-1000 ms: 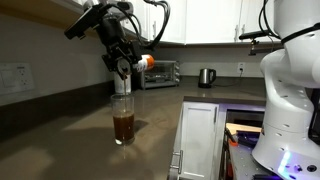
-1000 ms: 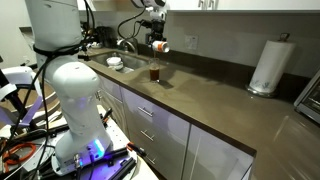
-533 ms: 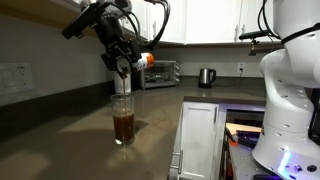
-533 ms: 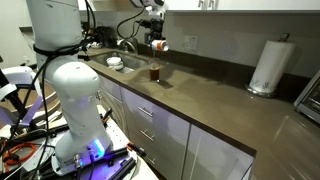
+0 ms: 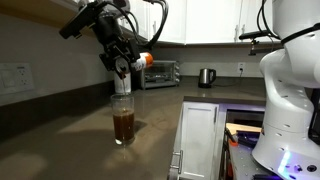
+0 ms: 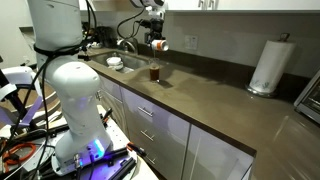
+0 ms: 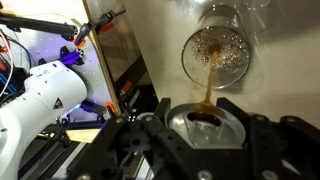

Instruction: Pour the juice in the can into the glass.

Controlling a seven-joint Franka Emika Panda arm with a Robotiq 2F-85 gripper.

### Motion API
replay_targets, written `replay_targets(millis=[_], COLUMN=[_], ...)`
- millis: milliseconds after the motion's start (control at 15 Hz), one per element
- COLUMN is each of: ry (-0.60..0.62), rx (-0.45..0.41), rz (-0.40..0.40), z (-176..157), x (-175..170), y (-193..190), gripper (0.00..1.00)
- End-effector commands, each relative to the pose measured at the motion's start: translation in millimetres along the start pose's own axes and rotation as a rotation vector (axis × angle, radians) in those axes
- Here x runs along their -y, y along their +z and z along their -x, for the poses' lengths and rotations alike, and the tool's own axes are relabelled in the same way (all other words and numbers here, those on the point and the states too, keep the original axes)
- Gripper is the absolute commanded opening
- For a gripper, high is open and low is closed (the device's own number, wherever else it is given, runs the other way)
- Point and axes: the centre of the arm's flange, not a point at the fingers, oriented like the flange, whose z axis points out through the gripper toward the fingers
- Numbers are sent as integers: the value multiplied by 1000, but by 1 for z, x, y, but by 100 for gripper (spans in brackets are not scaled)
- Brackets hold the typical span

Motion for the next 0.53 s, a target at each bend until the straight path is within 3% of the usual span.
replay_targets(millis=[0,467], ry=[20,30], rx=[-33,-44], rz=[4,6], z=[7,13], x=[0,-4], y=[-8,-5], gripper=[27,27])
